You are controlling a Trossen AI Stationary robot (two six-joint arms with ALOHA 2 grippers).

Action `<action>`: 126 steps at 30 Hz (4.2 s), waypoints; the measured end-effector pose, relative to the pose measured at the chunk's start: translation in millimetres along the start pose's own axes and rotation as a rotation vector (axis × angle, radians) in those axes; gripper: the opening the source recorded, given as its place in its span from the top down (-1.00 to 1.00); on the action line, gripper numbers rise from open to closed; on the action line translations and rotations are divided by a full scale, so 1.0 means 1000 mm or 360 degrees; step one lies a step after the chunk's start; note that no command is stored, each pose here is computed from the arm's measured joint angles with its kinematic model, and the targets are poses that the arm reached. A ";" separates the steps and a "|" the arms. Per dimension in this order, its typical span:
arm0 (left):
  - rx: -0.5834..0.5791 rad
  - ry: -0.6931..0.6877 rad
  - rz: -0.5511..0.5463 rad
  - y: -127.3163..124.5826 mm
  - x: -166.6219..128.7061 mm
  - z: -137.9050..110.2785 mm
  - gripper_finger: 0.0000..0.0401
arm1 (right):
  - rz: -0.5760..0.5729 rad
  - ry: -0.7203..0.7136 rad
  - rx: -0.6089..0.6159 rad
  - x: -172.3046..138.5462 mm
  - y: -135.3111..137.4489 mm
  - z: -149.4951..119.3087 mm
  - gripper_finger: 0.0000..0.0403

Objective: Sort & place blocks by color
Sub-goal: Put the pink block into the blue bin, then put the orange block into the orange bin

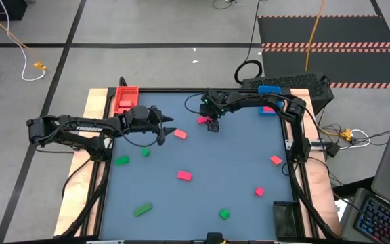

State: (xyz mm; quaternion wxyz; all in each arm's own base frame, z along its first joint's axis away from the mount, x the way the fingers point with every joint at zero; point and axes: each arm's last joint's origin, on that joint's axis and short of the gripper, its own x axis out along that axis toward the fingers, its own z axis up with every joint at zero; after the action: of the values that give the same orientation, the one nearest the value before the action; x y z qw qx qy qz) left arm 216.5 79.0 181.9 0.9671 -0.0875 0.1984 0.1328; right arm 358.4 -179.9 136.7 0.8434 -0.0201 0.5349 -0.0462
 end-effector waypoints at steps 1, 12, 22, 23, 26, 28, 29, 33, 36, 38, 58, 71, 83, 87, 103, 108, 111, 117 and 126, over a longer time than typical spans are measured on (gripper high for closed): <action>0.0000 0.0001 0.0000 0.000 0.000 0.000 -0.25 | 0.0008 0.0000 -0.0001 0.000 0.001 -0.001 -0.17; -0.0006 0.0032 0.0003 0.000 0.000 -0.002 -0.25 | 0.0008 0.0017 -0.0211 0.001 0.017 0.001 0.40; -0.0019 0.0062 -0.0001 -0.001 0.000 -0.004 -0.25 | -0.0352 0.0329 -0.0063 -0.063 0.010 -0.011 0.40; -0.0022 0.0062 -0.0001 -0.001 0.000 -0.004 -0.25 | -0.0405 0.0359 -0.0007 -0.074 0.007 -0.014 0.40; -0.0057 0.0061 0.0000 -0.001 0.000 -0.004 -0.25 | -0.0555 0.0390 0.0204 -0.103 -0.004 -0.023 0.40; -0.0083 0.0061 0.0004 -0.001 0.000 -0.004 -0.25 | -0.0638 0.0413 0.0351 -0.122 -0.012 -0.032 0.40; -0.0090 0.0060 0.0009 -0.001 0.000 -0.004 -0.25 | -0.0676 0.0432 0.0433 -0.131 -0.016 -0.037 0.40; -0.0099 0.0059 0.0016 -0.001 0.000 -0.004 -0.25 | -0.0787 0.0495 0.0781 -0.160 -0.034 -0.062 0.40; -0.0102 0.0061 0.0010 -0.002 0.000 -0.004 -0.25 | -0.0851 0.0554 0.0981 -0.177 -0.045 -0.080 0.40; -0.0096 0.0063 -0.0002 -0.004 0.000 -0.004 -0.25 | -0.0862 0.0604 0.1101 -0.183 -0.051 -0.091 0.40; -0.0074 0.0064 -0.0016 -0.010 0.001 -0.004 -0.25 | -0.0811 0.0934 0.1336 -0.158 -0.053 -0.152 -0.26; 0.0104 0.0207 -0.0030 -0.013 0.000 -0.013 -0.25 | -0.0834 0.0558 0.1270 -0.176 -0.054 -0.139 -0.35; 0.0281 0.0305 -0.0052 -0.009 0.019 0.012 -0.25 | -0.0359 -0.0501 0.1037 -0.213 -0.031 -0.085 -0.34; 0.0318 0.0587 -0.0035 -0.001 0.040 0.018 -0.25 | -0.0275 -0.0566 0.0939 -0.209 -0.013 -0.067 -0.34; 0.0401 0.1081 -0.0319 0.024 0.093 0.012 -0.25 | -0.0120 -0.1706 0.0518 -0.157 0.055 -0.042 -0.34; 0.0415 0.1183 -0.0307 0.025 0.097 0.007 -0.25 | -0.0162 -0.1963 0.0497 -0.157 0.056 -0.058 -0.34; 0.0436 0.1197 -0.0268 0.028 0.102 0.002 -0.25 | -0.0180 -0.2024 0.0491 -0.163 0.057 -0.063 -0.34; 0.0455 0.1182 -0.0229 0.031 0.113 -0.006 -0.25 | -0.0190 -0.2068 0.0467 -0.174 0.061 -0.069 -0.34; 0.0470 0.1182 -0.0199 0.025 0.110 -0.002 0.03 | -0.0215 -0.2028 0.0439 -0.176 0.062 -0.072 -0.34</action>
State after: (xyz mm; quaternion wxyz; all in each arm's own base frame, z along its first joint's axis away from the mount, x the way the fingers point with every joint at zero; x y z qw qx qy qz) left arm 306.0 126.6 132.6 0.8381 -0.0016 0.5456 0.0032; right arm 222.1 -99.4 259.6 0.9853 0.0314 -0.0828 -0.1463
